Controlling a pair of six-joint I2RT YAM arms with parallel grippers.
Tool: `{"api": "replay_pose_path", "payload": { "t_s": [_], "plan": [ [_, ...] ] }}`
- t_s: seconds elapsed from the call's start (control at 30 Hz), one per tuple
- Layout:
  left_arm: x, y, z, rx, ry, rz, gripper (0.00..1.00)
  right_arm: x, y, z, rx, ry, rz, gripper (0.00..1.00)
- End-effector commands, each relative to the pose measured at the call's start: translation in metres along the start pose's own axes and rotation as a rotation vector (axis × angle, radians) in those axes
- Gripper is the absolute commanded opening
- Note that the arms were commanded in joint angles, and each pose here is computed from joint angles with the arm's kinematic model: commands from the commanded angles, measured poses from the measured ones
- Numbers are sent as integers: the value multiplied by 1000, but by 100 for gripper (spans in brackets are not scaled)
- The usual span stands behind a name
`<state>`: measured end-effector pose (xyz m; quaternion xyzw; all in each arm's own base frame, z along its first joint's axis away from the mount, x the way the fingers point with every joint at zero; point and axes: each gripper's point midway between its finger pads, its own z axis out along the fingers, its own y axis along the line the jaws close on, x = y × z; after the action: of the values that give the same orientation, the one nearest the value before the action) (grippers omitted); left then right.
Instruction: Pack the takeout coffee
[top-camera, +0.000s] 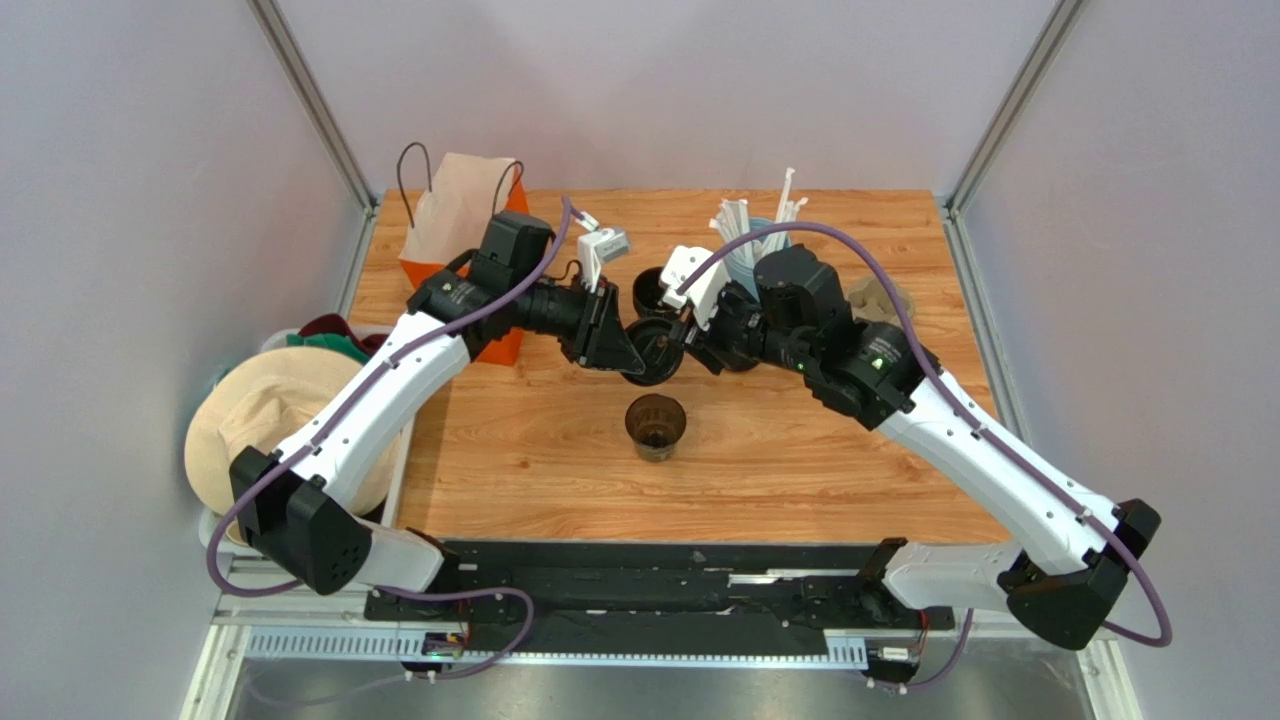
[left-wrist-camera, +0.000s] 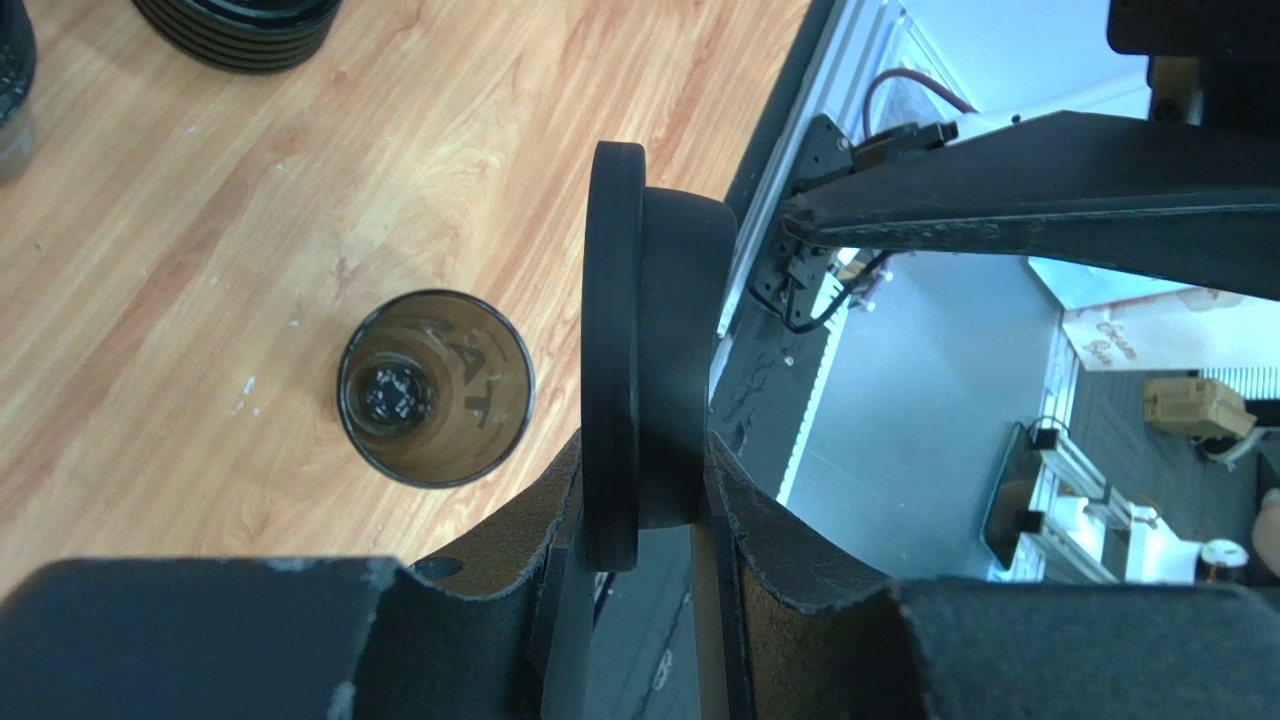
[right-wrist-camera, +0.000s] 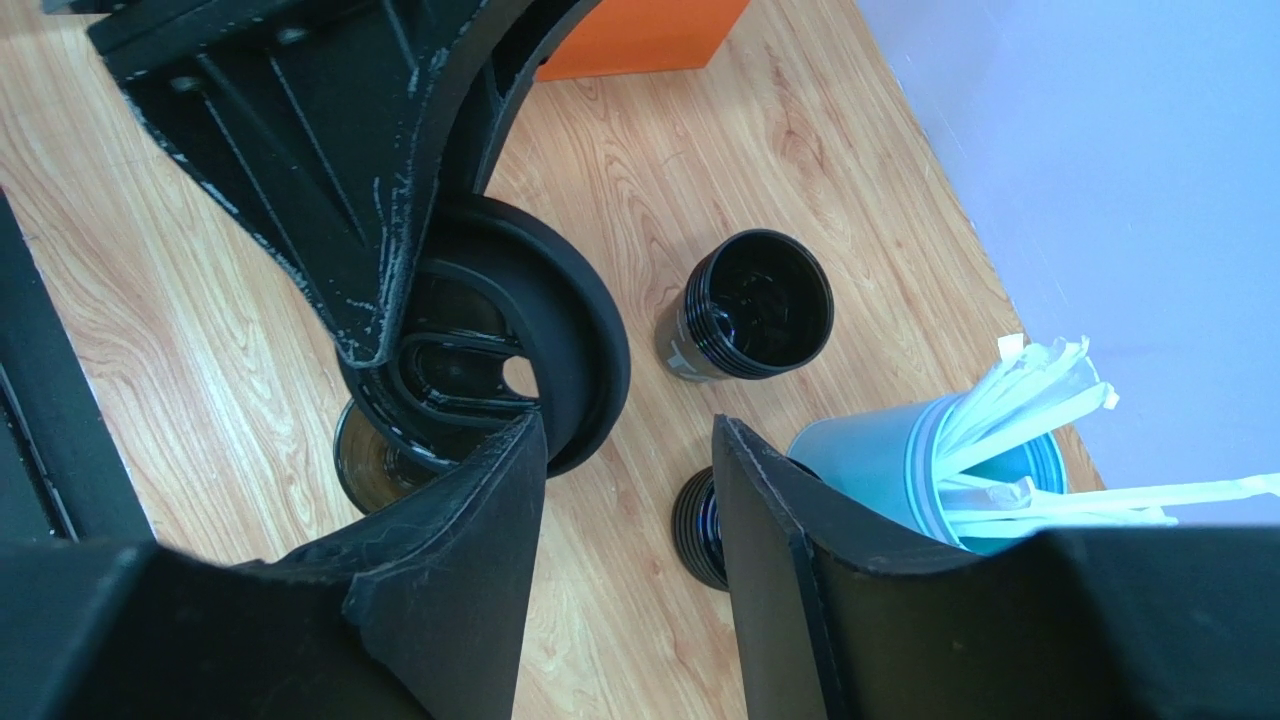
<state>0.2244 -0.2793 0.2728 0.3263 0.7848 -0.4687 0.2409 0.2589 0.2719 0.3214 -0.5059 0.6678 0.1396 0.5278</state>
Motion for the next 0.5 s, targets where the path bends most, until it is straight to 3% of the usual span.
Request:
{"api": "replay_pose_path", "payload": {
  "t_s": [0.0,0.23,0.47],
  "plan": [
    [-14,2,-3,-7,-53,5,0,-24,-3,-16,19,-77,-8,49],
    [-14,6,2,4,-42,-10,0,-16,12,5,-10,-39,-45,48],
    [-13,4,3,20,-42,-13,0,-9,5,17,43,4,-79,40]
  ]
}}
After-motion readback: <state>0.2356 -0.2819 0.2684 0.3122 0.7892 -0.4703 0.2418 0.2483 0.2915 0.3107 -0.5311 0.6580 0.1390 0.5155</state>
